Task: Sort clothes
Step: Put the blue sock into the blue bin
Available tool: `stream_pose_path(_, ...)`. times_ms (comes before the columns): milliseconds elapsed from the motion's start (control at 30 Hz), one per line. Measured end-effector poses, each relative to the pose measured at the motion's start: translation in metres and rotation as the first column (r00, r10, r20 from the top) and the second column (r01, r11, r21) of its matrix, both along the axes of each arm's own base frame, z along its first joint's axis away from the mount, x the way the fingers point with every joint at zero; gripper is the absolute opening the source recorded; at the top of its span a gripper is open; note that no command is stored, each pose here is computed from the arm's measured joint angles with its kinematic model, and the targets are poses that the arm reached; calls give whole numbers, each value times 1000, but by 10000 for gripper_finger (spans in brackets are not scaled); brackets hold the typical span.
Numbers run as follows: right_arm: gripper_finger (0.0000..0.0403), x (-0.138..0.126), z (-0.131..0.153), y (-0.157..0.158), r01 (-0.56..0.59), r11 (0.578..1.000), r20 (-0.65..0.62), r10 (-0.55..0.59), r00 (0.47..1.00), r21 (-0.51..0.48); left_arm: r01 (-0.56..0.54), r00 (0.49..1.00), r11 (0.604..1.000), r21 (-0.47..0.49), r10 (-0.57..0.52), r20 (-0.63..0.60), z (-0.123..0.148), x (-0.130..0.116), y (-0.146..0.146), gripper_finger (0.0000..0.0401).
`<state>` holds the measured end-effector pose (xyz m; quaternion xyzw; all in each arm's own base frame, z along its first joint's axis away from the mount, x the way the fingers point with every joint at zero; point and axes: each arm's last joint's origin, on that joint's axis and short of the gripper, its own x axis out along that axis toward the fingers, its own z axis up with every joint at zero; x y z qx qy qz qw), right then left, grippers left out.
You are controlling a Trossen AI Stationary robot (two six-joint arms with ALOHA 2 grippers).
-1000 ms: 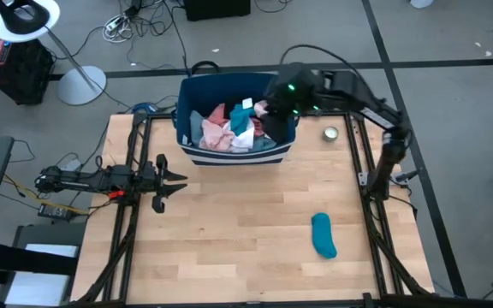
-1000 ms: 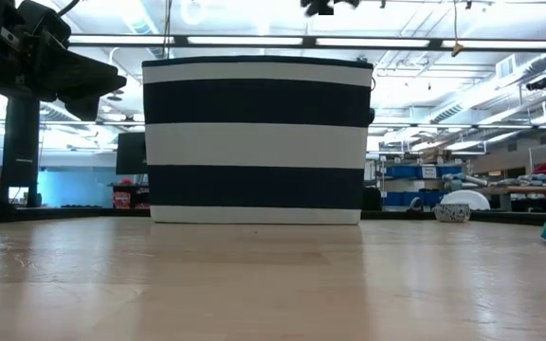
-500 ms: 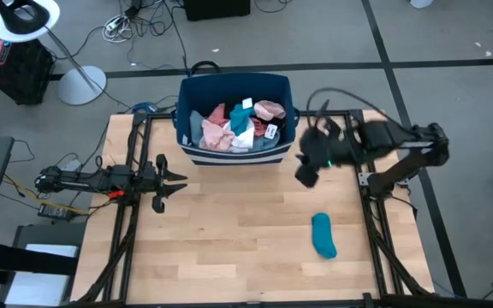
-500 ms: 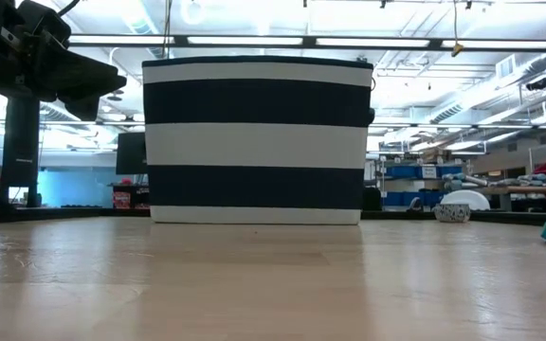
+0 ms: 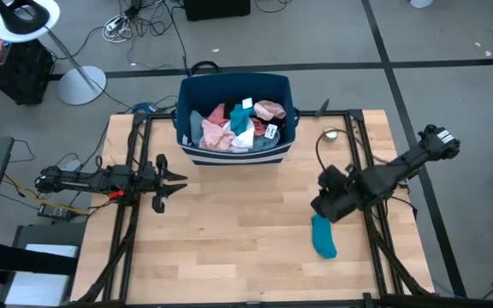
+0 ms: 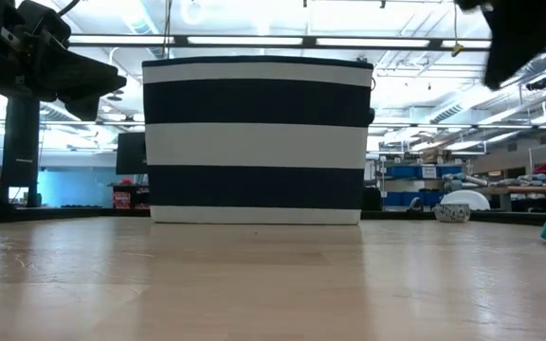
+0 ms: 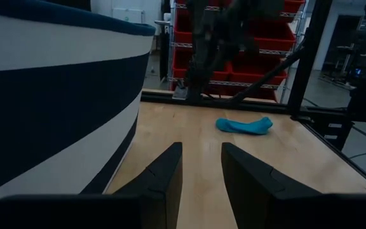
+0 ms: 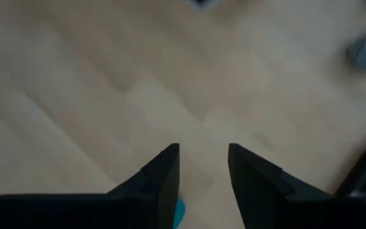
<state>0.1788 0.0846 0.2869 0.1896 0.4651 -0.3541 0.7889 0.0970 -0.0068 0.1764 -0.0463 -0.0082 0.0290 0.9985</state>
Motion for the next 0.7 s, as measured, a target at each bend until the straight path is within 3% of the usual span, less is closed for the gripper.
stream_pose_path(167,146,-6,-40,6,173,973,-56,-167,984,154,0,1000,1000,0,0,0,0,0,0,115)
stream_pose_path(433,203,-6,-82,22,208,899,-33,-212,977,384,0,1000,1000,0,0,0,0,0,0,115)
stream_pose_path(700,261,-12,-108,21,195,892,-29,-201,979,407,0,1000,1000,0,0,0,0,0,0,115)
